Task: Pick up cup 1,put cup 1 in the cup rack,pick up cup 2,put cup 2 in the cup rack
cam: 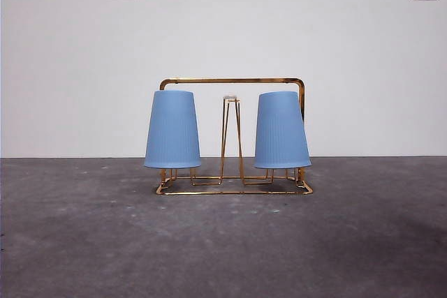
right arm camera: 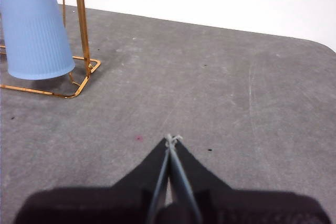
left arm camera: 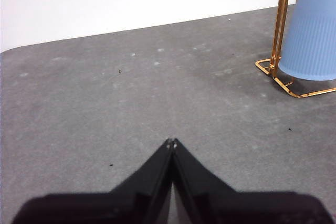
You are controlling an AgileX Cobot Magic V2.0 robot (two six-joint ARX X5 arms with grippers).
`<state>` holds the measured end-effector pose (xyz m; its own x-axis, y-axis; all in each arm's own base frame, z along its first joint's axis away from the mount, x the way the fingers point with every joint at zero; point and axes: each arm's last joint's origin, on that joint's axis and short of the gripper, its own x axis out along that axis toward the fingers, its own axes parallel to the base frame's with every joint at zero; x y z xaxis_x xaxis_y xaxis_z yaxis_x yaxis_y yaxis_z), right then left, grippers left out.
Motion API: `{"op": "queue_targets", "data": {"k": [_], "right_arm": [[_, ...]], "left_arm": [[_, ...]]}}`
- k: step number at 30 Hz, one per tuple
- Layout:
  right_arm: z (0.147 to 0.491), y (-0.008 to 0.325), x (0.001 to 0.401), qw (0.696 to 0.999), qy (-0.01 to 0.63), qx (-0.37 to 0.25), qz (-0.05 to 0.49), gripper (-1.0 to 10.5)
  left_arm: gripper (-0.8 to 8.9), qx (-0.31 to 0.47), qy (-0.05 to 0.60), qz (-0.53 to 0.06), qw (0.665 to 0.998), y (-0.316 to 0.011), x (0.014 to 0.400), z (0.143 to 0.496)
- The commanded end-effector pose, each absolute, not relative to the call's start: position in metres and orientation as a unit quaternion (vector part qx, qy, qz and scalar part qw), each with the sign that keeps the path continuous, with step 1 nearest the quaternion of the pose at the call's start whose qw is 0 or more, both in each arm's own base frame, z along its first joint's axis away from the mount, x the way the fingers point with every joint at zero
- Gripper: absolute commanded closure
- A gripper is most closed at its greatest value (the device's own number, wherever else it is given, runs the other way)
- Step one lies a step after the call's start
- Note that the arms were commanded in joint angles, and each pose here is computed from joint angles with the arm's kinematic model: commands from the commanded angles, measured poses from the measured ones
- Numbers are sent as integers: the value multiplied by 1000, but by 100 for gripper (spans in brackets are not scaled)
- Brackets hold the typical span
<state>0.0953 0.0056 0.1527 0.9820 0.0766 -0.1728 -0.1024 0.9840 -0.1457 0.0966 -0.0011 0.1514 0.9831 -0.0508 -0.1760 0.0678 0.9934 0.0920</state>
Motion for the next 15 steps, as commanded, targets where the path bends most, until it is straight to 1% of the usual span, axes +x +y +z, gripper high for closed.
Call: {"op": "queue_targets", "data": {"k": [1,15], "right_arm": [[150,5,96,993,85,-71,43,946],[150,5,96,993,85,-71,43,946]], "left_arm": [[817,45,90,-30,994,-1,97,148],[817,45,93,-30,994,-1,98,148]]}}
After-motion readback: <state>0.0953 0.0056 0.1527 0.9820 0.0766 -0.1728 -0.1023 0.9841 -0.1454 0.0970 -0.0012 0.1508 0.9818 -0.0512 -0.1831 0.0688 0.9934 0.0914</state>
